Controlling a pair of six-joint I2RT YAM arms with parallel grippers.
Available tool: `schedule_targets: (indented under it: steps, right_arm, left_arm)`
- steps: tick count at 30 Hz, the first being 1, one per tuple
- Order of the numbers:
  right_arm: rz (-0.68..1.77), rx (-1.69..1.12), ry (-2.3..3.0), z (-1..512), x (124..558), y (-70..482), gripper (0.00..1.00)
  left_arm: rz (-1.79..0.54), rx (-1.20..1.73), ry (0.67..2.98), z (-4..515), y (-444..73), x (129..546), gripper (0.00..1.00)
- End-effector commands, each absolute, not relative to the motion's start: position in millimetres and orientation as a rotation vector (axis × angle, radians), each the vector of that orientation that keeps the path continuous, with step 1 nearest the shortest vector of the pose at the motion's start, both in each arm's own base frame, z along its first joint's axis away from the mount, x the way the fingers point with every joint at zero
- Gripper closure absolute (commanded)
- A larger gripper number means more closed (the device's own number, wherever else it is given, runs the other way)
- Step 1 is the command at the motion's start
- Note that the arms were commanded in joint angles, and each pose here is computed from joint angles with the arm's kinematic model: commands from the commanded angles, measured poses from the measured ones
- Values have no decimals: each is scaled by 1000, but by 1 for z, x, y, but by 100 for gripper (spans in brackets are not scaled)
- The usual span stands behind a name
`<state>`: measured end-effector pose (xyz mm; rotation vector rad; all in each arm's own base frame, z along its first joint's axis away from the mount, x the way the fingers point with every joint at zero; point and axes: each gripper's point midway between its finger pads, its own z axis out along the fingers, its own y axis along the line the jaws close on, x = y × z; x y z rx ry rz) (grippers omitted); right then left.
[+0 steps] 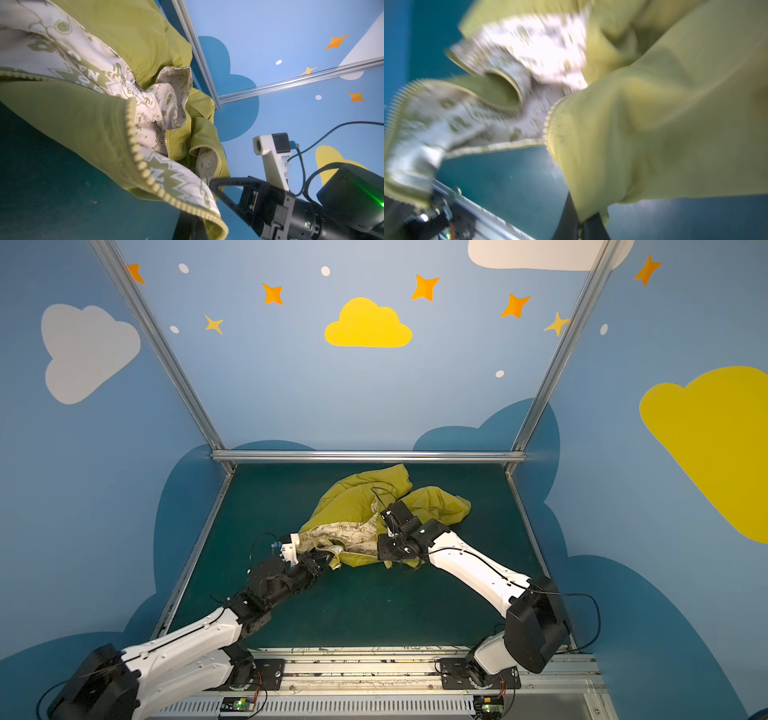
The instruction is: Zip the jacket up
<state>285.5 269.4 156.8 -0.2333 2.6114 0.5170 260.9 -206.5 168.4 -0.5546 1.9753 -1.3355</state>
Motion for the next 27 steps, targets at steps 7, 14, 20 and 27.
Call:
schedule_targets:
  steps: [7, 14, 20, 27]
  right_arm:
    - [329, -320, 2806, 135, 304, 257, 20]
    - [384, -403, 2906, 101, 267, 240, 18]
    - [333, -489, 2993, 64, 251, 244, 15]
    - [444, -482, 2999, 45, 248, 261, 13]
  left_arm:
    - [-1184, -562, 2082, 138, -194, 258, 97]
    - [-1189, -544, 2119, 130, -203, 261, 97]
    - [-1189, -537, 2125, 129, -204, 262, 97]
    - [-1189, -537, 2138, 127, -207, 263, 97]
